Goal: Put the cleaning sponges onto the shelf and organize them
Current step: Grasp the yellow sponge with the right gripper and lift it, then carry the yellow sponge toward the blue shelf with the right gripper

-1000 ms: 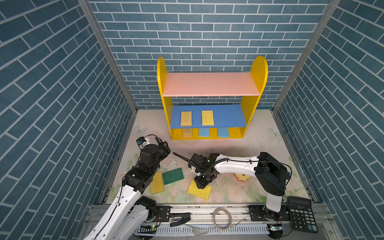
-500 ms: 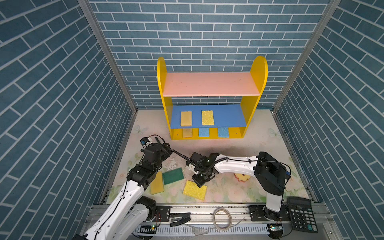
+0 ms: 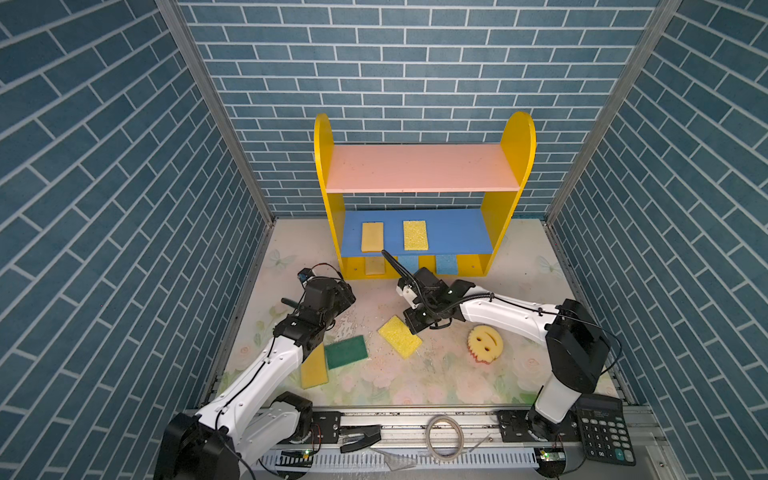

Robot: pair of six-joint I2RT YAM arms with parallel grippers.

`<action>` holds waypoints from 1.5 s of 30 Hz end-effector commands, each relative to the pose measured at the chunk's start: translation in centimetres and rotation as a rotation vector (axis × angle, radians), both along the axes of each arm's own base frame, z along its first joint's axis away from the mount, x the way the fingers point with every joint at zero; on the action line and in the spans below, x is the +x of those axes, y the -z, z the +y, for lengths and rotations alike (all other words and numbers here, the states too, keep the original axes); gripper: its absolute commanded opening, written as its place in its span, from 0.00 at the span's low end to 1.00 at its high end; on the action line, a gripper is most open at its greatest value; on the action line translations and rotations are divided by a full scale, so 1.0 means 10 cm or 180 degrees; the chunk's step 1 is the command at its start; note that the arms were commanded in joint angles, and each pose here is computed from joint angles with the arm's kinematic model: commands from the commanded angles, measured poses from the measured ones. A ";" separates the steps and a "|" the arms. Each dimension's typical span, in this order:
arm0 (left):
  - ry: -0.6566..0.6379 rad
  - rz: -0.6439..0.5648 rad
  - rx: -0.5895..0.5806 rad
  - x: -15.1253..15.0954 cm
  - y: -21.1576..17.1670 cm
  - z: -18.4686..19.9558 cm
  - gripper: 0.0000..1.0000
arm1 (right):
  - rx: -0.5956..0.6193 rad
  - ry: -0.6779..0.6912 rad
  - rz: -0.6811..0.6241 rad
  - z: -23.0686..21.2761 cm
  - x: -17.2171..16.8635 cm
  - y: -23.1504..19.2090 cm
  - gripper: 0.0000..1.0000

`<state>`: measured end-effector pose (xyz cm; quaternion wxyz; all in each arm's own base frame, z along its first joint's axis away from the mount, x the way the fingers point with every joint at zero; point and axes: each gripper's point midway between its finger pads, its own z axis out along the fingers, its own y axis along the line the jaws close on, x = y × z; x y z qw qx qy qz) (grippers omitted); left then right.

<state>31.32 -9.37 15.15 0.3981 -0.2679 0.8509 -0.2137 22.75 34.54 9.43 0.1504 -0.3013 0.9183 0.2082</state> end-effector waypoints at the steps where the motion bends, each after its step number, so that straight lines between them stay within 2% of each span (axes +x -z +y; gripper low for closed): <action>1: 0.0144 -0.0143 -0.0050 0.09 -0.10 -0.09 0.70 | 0.0099 0.0427 -0.0138 -0.21 0.20 -0.06 0.00; 4: 0.0163 -0.0112 -0.0034 0.08 -0.07 -0.10 0.70 | 0.0115 0.0766 -0.0028 -0.38 0.30 0.03 0.00; 8: 0.0189 -0.0099 -0.0052 0.06 -0.03 -0.11 0.70 | 0.0065 0.0776 0.0157 -0.37 0.26 0.20 0.02; 12: 0.0184 -0.0051 -0.0149 0.02 0.09 -0.13 0.64 | 0.0102 0.0637 0.0321 -0.23 0.11 0.33 0.33; 14: 0.0226 -0.0015 -0.0179 0.01 0.16 -0.16 0.59 | 0.0105 0.0576 0.0361 -0.18 0.04 0.39 0.43; 18: 0.0235 0.0052 -0.0200 0.00 0.25 -0.19 0.58 | 0.0152 0.0481 0.0470 -0.04 -0.07 0.51 0.48; 21: 0.0184 0.0028 -0.0218 0.02 0.26 -0.19 0.59 | 0.0126 0.0402 0.0517 0.06 -0.14 0.61 0.44; 27: 0.0076 -0.0138 -0.0241 0.12 0.16 -0.16 0.58 | 0.0087 0.0446 0.0404 0.07 -0.09 0.66 0.02; 30: 0.0110 -0.0119 -0.0183 0.16 0.14 -0.18 0.59 | 0.0140 0.0503 0.0295 0.00 0.01 0.53 0.00; 34: 0.0077 -0.0152 -0.0165 0.17 0.18 -0.16 0.59 | 0.0249 0.0722 0.0007 -0.28 0.29 0.15 0.00; 39: 0.0067 -0.0173 -0.0193 0.17 0.23 -0.16 0.59 | 0.0160 0.0940 -0.0682 -0.79 0.70 -0.55 0.00; 45: 0.0122 -0.0147 -0.0190 0.13 0.26 -0.17 0.59 | 0.0070 0.1578 -0.1344 -1.39 1.28 -1.15 0.00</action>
